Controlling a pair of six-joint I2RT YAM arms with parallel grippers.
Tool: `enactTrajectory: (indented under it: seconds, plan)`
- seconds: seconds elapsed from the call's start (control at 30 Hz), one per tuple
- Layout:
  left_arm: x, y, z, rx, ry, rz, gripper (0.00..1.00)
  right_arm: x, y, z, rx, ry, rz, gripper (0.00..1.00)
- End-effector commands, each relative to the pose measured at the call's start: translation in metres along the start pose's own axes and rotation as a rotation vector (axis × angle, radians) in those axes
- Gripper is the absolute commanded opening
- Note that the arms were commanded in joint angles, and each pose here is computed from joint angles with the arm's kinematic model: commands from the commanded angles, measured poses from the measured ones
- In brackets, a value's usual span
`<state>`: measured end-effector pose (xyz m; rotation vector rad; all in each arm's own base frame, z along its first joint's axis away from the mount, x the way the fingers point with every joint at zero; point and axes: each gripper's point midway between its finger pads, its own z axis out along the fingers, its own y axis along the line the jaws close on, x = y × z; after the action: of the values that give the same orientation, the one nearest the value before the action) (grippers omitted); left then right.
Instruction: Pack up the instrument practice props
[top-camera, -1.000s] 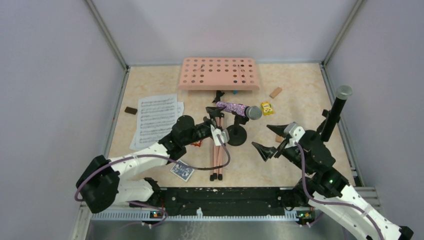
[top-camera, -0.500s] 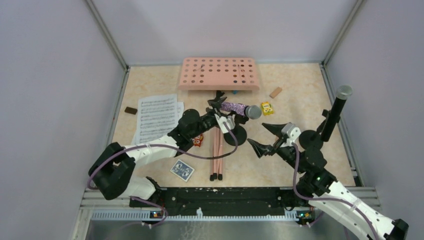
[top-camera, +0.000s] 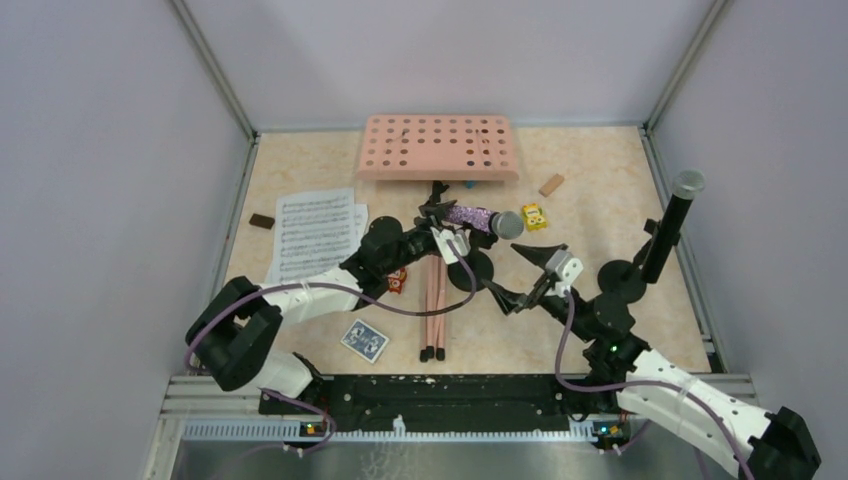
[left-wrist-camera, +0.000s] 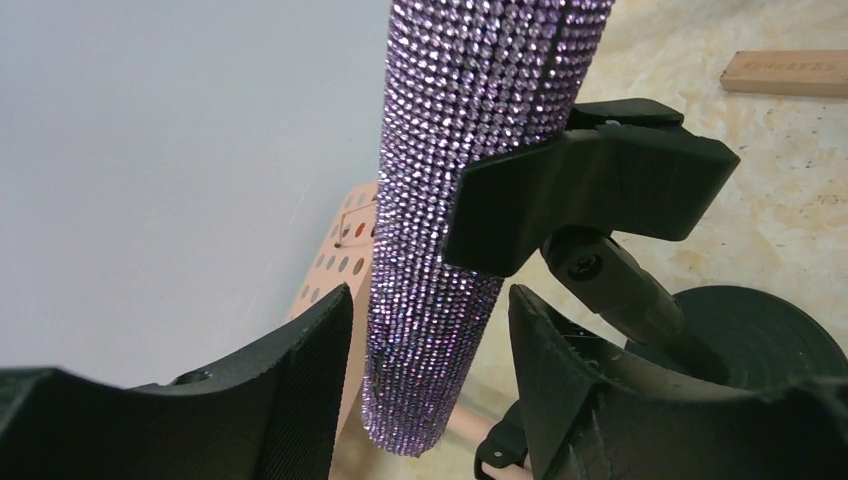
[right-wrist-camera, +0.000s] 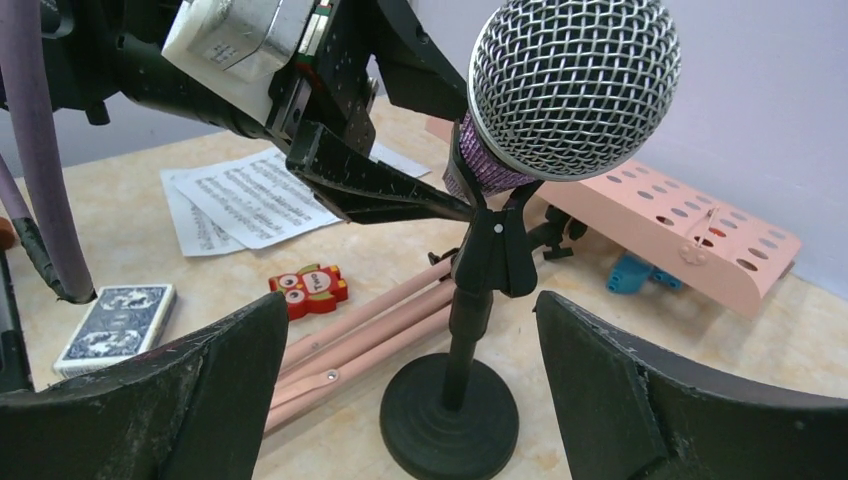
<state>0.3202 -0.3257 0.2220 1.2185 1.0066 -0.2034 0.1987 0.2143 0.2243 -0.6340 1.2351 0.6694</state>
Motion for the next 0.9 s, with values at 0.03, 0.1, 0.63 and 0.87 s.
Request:
enactTrajectory:
  seconds: [0.03,0.1,0.63,0.87]
  plan:
    - [-0.016,0.015,0.012,-0.026,-0.075,-0.009,0.65,-0.012,0.001,0.010,-0.027,-0.059,-0.082,0.92]
    - [-0.017,0.016,0.016,-0.027,-0.081,-0.012,0.60,-0.010,0.000,0.013,-0.024,-0.052,-0.092,0.93]
    - [-0.015,0.005,0.013,-0.004,-0.102,-0.050,0.00,-0.007,-0.035,0.041,-0.043,-0.051,-0.170,0.91]
    - [-0.018,-0.007,0.009,0.052,-0.130,-0.048,0.00,-0.010,-0.045,0.056,-0.049,-0.075,-0.168,0.89]
